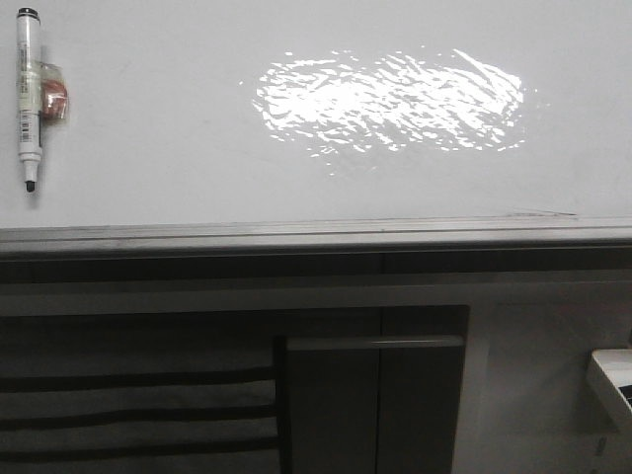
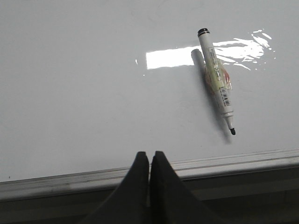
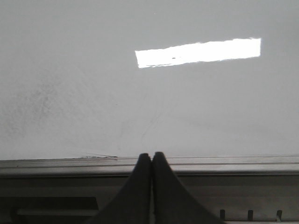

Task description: Write number 9 on whiteboard

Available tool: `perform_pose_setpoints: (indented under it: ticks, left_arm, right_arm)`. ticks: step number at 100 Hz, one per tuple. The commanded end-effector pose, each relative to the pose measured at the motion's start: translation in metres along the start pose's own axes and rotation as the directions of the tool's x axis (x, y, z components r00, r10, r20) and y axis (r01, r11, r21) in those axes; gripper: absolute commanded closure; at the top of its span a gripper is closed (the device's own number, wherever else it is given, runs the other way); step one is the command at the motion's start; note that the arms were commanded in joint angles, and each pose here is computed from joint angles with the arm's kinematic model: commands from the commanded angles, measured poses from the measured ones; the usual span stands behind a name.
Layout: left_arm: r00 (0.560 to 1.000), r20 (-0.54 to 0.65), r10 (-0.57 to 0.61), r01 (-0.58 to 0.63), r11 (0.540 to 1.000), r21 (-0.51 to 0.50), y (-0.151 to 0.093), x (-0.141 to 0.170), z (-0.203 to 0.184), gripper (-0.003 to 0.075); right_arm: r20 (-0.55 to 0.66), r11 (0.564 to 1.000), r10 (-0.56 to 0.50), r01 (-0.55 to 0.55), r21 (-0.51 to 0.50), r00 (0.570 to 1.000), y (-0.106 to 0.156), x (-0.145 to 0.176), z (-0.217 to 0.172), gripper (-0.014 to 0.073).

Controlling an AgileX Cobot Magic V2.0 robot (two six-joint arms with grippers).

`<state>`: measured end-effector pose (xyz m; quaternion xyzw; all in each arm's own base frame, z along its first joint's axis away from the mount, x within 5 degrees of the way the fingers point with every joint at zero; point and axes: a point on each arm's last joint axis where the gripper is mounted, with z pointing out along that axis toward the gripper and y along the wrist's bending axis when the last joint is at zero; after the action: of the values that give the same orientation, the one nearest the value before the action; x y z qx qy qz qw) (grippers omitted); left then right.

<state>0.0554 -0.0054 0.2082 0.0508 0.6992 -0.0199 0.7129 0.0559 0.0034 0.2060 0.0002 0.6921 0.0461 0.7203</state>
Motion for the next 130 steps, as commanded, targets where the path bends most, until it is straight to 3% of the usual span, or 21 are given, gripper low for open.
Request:
perform_pose_setpoints:
  ticks: [1,30,43,50,60,86,112,130]
  left_arm:
    - [0.997,0.078,-0.007,0.007,1.0,-0.004,0.0,0.001,-0.001,0.0741]
    - [0.997,0.078,-0.007,0.007,1.0,-0.004,0.0,0.001,-0.001,0.0741]
    - [0.994,0.107,-0.007,0.007,1.0,-0.004,0.0,-0.002,-0.001,0.0741]
    - [0.987,0.149,-0.069,0.069,0.998,0.002,0.0,-0.007,-0.002,0.0741]
    - [0.97,0.189,-0.156,0.156,0.988,0.015,0.001,-0.019,-0.004,0.0741]
    - [0.965,0.207,-0.158,0.156,0.987,0.029,0.003,-0.071,-0.015,0.0741]
    - [0.994,0.08,-0.077,0.077,0.997,0.001,0.005,-0.12,-0.006,0.0741]
    - [0.994,0.068,-0.084,0.083,0.997,0.003,0.006,-0.138,0.004,0.0741]
  right_arm:
    - [0.074,1.0,-0.014,0.014,-0.004,0.997,0.0,0.001,-0.001,0.0667]
    - [0.076,1.0,-0.014,0.014,-0.004,0.997,0.0,0.001,-0.001,0.0667]
    - [0.144,0.999,-0.03,0.032,-0.011,0.989,0.001,-0.007,-0.002,0.0667]
    - [0.146,0.999,-0.03,0.031,-0.009,0.989,0.002,-0.014,-0.002,0.0667]
    - [0.125,1.0,-0.03,0.03,0.001,0.992,0.002,-0.025,-0.005,0.0667]
    - [0.085,0.999,-0.042,0.041,0.018,0.996,0.003,-0.065,-0.003,0.0667]
    - [-0.029,0.989,-0.131,0.133,0.062,0.991,0.002,-0.114,0.011,0.0667]
    - [-0.033,0.989,-0.134,0.135,0.063,0.99,0.003,-0.133,0.022,0.0667]
